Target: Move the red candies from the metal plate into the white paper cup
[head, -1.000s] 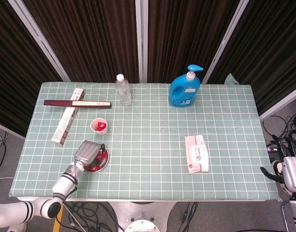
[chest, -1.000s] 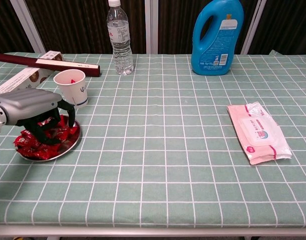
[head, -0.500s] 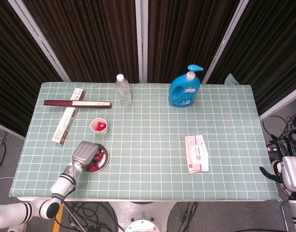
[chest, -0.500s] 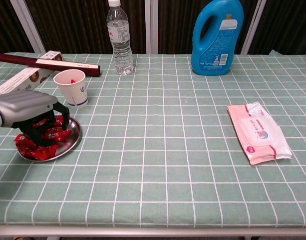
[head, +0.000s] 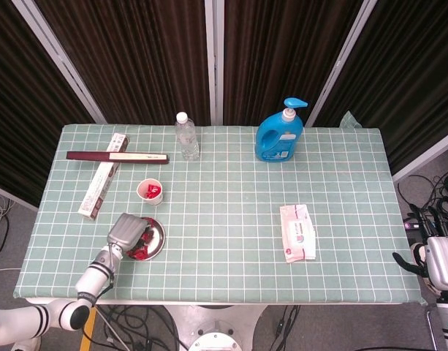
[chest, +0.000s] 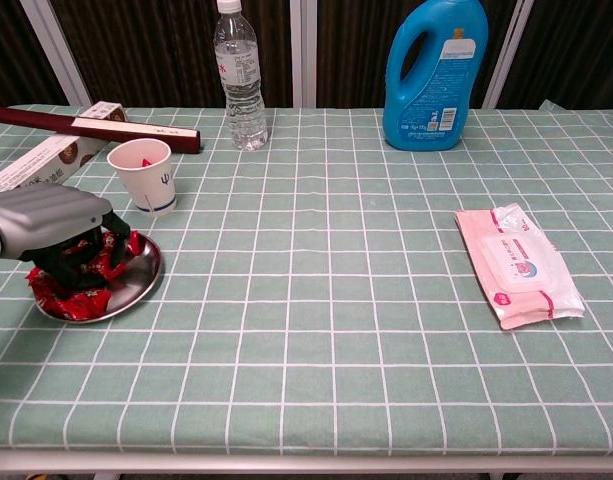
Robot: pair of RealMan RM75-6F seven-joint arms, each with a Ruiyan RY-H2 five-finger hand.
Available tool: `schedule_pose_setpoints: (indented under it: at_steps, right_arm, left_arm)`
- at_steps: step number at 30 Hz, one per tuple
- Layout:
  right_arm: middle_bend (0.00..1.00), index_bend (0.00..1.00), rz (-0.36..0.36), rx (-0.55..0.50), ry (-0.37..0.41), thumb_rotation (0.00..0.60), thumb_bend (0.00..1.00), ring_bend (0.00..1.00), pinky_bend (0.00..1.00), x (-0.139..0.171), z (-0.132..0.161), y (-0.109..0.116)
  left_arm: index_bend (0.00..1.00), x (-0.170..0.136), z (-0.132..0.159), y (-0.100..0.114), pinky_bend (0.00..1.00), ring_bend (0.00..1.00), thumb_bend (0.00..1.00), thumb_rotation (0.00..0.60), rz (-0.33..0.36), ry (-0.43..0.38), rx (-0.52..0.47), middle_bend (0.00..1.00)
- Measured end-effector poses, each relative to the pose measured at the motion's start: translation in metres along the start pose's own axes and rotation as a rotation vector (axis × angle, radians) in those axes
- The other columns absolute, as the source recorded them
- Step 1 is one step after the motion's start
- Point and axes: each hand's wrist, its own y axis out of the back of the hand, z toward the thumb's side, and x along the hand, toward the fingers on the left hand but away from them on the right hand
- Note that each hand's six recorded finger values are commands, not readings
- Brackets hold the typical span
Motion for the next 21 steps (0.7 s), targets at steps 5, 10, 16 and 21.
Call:
schedule_pose_setpoints:
  at_steps: [5, 10, 16, 21]
  right_arm:
    - [0.22, 0.02, -0.002, -0.003, -0.001, 0.600, 0.08, 0.04, 0.42, 0.001, -0.001, 0.001]
    - [0.22, 0.02, -0.002, -0.003, -0.001, 0.600, 0.08, 0.04, 0.42, 0.001, -0.001, 0.000]
    - [0.22, 0.02, -0.003, -0.003, 0.000, 0.600, 0.08, 0.04, 0.42, 0.001, -0.001, 0.001]
    - [0.22, 0.02, -0.001, -0.006, -0.002, 0.600, 0.08, 0.04, 0.42, 0.001, -0.003, 0.000]
  left_arm:
    - [0.68, 0.001, 0.000, 0.000, 1.00, 0.93, 0.42, 0.600, 0.001, -0.007, -0.019, 0.91]
    - [0.71, 0.001, 0.002, 0.002, 1.00, 0.94, 0.45, 0.600, 0.010, -0.020, -0.051, 0.92]
    - [0.71, -0.004, 0.005, 0.020, 1.00, 0.94, 0.45, 0.600, 0.051, -0.047, -0.087, 0.92]
    - [0.71, -0.007, 0.006, 0.056, 1.00, 0.94, 0.45, 0.600, 0.120, -0.076, -0.110, 0.92]
